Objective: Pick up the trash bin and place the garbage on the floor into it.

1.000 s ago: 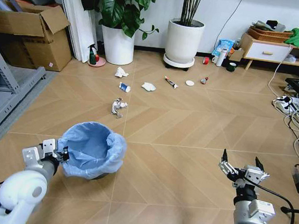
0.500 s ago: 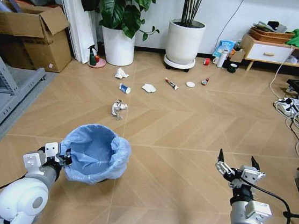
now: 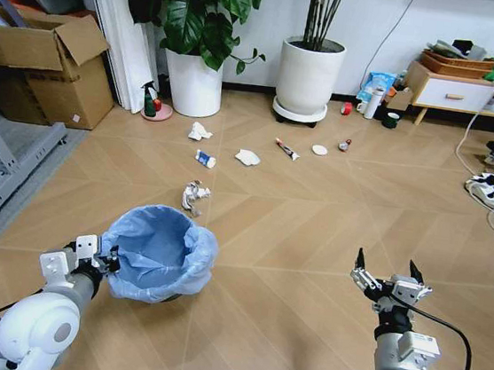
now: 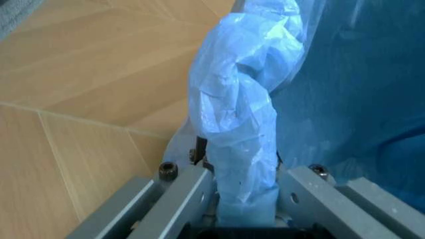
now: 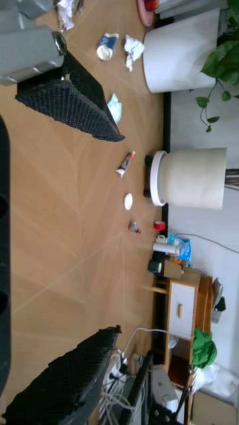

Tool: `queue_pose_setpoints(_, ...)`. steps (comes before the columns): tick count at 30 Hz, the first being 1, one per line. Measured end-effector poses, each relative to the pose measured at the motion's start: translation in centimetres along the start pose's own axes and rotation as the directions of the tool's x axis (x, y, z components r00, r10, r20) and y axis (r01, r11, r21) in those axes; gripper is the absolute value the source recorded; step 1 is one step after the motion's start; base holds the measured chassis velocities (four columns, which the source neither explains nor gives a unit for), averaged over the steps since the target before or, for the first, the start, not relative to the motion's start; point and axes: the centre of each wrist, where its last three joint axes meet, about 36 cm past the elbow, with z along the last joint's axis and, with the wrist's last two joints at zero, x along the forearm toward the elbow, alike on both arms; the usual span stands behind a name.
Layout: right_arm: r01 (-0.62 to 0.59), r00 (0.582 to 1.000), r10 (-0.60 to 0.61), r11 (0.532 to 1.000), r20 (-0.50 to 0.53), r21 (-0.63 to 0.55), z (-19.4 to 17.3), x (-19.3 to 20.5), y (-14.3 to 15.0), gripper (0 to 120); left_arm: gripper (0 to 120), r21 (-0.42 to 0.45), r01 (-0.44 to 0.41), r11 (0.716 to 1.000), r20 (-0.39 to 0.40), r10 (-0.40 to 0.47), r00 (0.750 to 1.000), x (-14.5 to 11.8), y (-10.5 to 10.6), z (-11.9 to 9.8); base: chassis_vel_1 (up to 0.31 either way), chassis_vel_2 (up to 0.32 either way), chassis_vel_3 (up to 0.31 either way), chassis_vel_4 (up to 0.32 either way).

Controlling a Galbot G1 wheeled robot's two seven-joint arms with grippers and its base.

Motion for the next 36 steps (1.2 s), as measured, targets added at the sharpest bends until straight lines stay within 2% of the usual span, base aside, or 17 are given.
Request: queue_pose_setpoints(36, 0.009, 1.000, -0.009, 1.000, -0.018, -0.004, 1.09, -0.33, 0.89, 100, 0, 0.004, -0.013, 1.000, -0.020, 0.013, 1.000, -0.51, 0.00, 0.56, -0.048, 0.279, 0.046, -0.286)
